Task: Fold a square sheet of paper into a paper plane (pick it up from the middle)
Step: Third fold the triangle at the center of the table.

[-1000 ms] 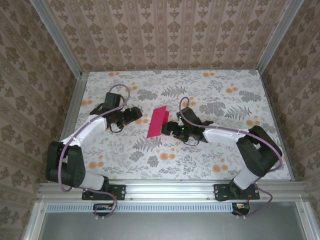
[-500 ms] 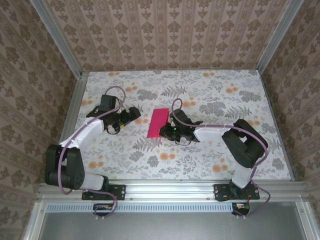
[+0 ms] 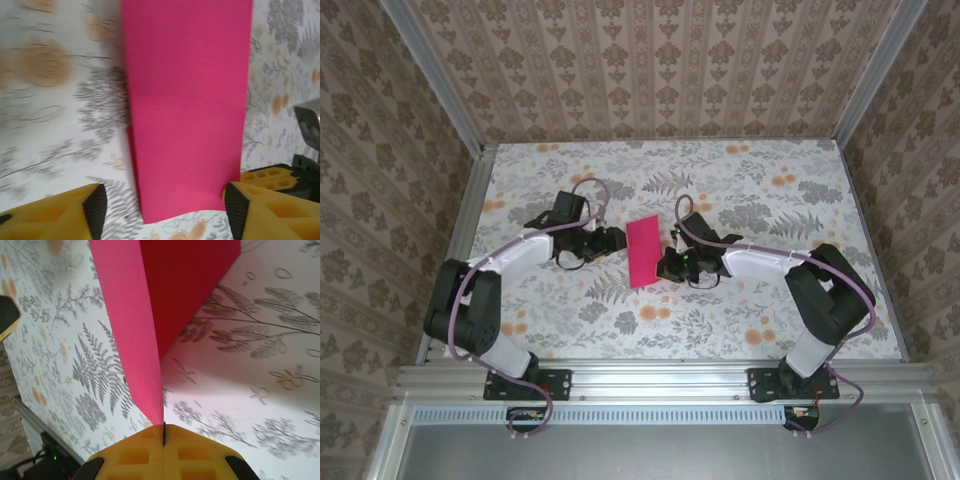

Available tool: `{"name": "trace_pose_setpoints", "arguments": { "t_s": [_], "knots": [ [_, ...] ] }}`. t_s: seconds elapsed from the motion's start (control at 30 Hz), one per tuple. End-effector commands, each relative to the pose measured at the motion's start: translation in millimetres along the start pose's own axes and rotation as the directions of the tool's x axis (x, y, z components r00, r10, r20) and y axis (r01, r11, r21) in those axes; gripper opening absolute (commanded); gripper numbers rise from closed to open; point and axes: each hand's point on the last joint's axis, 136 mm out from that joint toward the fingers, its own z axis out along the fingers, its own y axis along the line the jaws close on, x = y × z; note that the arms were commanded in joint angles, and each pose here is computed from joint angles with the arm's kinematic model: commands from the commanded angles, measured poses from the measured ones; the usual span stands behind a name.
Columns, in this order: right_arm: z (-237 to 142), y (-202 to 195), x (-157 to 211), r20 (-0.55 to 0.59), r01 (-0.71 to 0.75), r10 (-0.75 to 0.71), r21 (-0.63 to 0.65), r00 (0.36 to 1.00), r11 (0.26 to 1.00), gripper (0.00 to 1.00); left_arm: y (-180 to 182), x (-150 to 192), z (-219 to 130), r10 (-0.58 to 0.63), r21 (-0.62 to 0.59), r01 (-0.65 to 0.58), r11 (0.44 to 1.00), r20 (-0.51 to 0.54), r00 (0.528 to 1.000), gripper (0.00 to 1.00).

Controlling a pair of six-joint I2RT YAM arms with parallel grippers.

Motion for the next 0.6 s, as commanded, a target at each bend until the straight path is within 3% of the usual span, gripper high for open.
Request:
{"name": "trace_pose_setpoints", "arguments": {
  "t_s": [0.0, 0.3, 0.57],
  "knots": [
    [-10.8, -4.6, 23.6, -0.14, 0.036, -0.04, -0.03, 0.989, 0.999, 0.0, -25.8, -14.8, 7.6, 0.061, 0.087, -0.061, 0.994, 0.008, 0.998, 0.59],
    [-8.1, -5.7, 5.7, -0.123, 0.002, -0.01, -0.062, 0.992, 0.998, 0.08, -29.0, -8.3, 53.4, 0.061, 0.107, -0.05, 0.993, -0.1, 0.993, 0.44],
    [-4.0, -11.7, -4.6, -0.048, -0.071, 0.069, -0.051, 0.996, 0.996, 0.19, -5.1, -5.0, 71.2, 0.03, 0.035, -0.026, 0.999, -0.127, 0.991, 0.4]
  ]
}}
